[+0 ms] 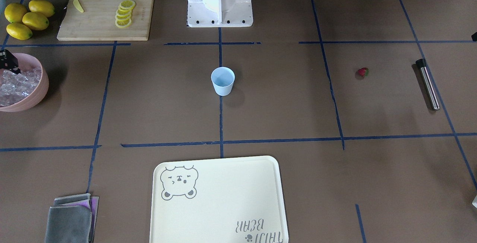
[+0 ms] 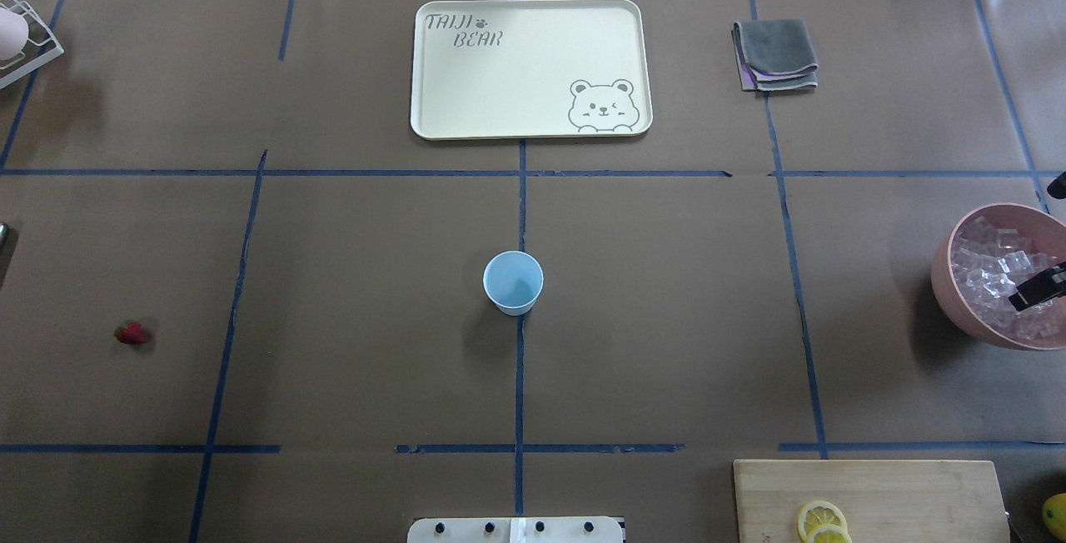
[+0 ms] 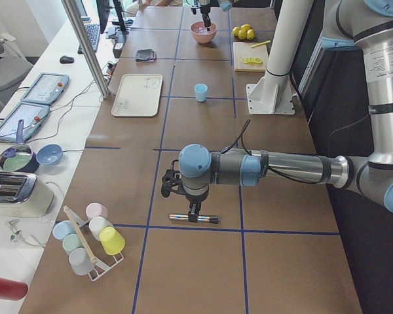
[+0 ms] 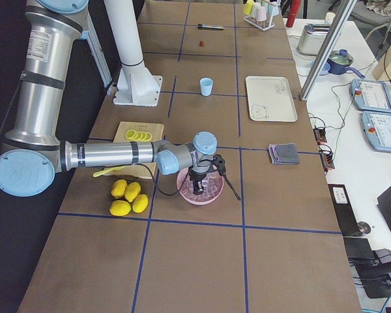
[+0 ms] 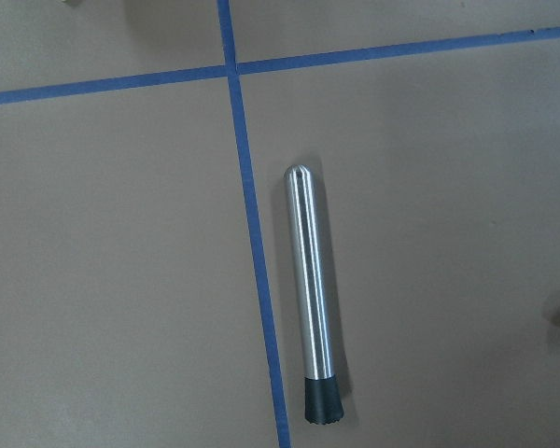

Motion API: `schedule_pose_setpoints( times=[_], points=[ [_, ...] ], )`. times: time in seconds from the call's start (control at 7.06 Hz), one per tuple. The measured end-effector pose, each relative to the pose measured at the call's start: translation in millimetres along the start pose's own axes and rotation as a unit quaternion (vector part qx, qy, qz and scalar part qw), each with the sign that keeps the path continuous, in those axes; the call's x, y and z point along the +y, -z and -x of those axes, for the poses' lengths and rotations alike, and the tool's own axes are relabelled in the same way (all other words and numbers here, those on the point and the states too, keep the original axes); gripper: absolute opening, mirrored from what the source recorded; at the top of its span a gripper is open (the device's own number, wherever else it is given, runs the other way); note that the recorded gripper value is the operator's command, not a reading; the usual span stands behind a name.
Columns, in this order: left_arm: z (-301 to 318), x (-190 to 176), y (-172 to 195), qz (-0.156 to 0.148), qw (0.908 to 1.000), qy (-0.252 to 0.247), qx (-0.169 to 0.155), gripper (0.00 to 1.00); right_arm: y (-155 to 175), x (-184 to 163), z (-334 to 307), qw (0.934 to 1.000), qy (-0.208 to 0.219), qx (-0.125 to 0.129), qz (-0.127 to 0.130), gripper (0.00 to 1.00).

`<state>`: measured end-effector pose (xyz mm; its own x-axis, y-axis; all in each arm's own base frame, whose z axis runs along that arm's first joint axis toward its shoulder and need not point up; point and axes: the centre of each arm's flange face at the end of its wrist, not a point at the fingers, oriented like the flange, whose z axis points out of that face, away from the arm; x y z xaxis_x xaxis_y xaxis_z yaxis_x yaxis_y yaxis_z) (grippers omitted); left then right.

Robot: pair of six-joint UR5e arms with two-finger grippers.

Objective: Mash ice and strawberries in cup
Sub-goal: 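Grasp an ice cube from the pink bowl with the right gripper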

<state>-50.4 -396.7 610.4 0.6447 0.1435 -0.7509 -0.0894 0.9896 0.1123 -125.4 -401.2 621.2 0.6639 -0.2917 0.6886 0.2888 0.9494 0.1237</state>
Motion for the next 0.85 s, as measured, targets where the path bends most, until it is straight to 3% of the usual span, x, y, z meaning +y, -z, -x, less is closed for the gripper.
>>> schedule_pose_setpoints(
  times=[0.14, 0.85],
  points=[
    [0.0, 0.0, 0.0, 0.0, 1.0, 0.0, 0.0, 1.0, -0.7, 0.1, -0.9, 1.0, -0.001, 0.0, 0.001, 0.04],
    [-2.7, -0.1, 0.1, -0.002, 0.9999, 0.0, 0.014, 1.0, 7.1, 3.1, 2.3, 0.9997, -0.004, -0.024, -0.002, 0.0]
  ],
)
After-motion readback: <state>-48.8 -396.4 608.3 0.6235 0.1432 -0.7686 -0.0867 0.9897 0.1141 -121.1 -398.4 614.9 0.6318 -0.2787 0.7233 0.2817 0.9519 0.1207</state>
